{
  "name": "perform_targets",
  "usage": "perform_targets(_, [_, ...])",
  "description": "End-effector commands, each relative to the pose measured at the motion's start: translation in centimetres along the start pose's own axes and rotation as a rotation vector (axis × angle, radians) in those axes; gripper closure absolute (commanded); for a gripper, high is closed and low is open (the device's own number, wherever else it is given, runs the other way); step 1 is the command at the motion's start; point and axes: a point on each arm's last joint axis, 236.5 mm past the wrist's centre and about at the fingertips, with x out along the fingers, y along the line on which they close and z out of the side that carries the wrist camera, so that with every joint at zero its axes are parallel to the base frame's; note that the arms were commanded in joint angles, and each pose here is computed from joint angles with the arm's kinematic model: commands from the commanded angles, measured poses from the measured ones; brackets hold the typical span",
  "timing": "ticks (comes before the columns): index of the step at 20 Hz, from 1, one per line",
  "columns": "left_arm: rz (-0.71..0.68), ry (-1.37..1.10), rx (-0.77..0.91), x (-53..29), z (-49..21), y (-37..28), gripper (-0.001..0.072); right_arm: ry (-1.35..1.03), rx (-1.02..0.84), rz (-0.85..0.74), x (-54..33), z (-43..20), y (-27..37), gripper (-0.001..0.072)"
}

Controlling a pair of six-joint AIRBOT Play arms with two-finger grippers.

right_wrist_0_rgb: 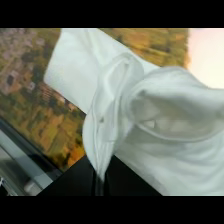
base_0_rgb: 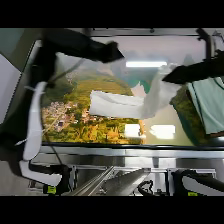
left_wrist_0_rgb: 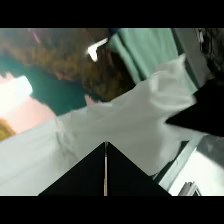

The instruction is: Fold the shirts.

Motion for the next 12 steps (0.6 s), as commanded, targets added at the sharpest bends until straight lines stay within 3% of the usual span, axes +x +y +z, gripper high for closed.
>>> perform_targets(1, [0.090, -0.226, 0.136, -13.0, 3.8, -2.2, 0.0689, -0.105, -0.080, 0.064, 9.0, 2.9, 7.3, 0.0689])
perform_targets(5, [0.194, -0.330, 0.212, -20.0, 3.5, -2.5, 0.0689, -0.243, -0.083, 0.101, 24.5, 2.1, 14.0, 0.0688])
perform_targets(6, [0.214, -0.333, 0.218, -20.5, 2.9, -2.0, 0.0689, -0.296, -0.089, 0.085, 27.9, 1.4, 14.7, 0.0625])
perform_targets(7, [0.230, -0.331, 0.210, -20.8, 2.1, -1.4, 0.0689, -0.322, -0.073, 0.073, 30.8, 0.3, 15.0, 0.0368])
perform_targets(8, [0.245, -0.326, 0.201, -20.9, 1.4, -0.6, 0.0689, -0.307, -0.032, 0.071, 32.5, -1.0, 14.9, 0.0220])
perform_targets(10, [0.275, -0.335, 0.171, -21.1, 0.6, 1.0, 0.0689, -0.235, -0.036, 0.062, 32.1, -1.7, 13.8, 0.0210])
perform_targets(12, [0.303, -0.360, 0.149, -21.4, 0.2, 2.4, 0.0689, -0.230, -0.003, 0.055, 27.1, 1.6, 11.2, 0.0211])
